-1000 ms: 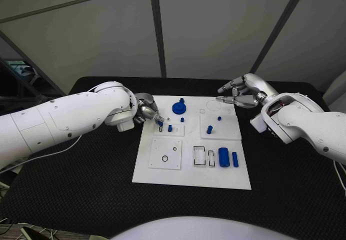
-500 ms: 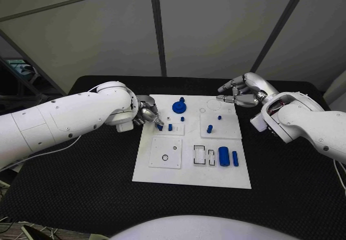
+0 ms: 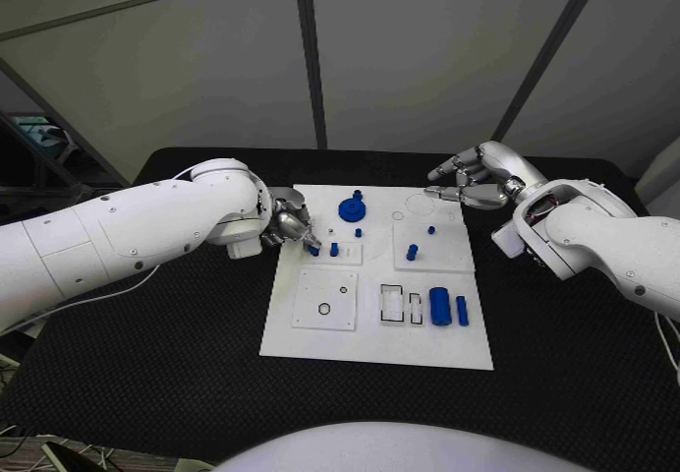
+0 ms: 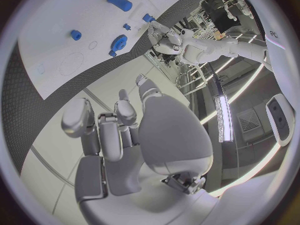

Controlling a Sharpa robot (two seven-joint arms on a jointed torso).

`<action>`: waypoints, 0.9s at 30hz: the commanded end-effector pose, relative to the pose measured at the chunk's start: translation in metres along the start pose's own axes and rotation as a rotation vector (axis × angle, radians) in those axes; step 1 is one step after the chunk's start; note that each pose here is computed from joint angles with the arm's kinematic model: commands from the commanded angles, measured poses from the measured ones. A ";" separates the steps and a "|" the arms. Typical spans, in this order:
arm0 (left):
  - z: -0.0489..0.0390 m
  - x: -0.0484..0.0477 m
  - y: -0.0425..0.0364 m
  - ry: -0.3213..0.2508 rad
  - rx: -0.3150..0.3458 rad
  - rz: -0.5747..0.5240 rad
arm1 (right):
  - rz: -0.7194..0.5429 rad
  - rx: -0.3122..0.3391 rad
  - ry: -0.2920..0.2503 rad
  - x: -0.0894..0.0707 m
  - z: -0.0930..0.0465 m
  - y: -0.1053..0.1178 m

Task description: Assemble the parts on the task board

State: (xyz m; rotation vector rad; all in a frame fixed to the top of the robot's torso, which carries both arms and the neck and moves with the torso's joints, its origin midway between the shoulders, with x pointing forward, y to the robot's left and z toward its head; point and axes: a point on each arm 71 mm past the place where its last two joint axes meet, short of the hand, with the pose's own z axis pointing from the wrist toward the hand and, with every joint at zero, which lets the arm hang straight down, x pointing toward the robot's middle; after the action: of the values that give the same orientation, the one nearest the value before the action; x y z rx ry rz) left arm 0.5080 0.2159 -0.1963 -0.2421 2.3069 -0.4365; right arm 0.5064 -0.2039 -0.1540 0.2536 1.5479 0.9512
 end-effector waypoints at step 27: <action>0.0105 0.0068 -0.0008 0.048 -0.047 0.023 | -0.001 -0.010 0.005 0.000 0.000 0.002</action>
State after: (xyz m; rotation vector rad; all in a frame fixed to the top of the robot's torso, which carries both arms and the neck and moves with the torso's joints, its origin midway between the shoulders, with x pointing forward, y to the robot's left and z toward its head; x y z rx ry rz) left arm 0.5140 0.2109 -0.2009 -0.2449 2.3277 -0.4072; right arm 0.5061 -0.2042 -0.1539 0.2531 1.5490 0.9516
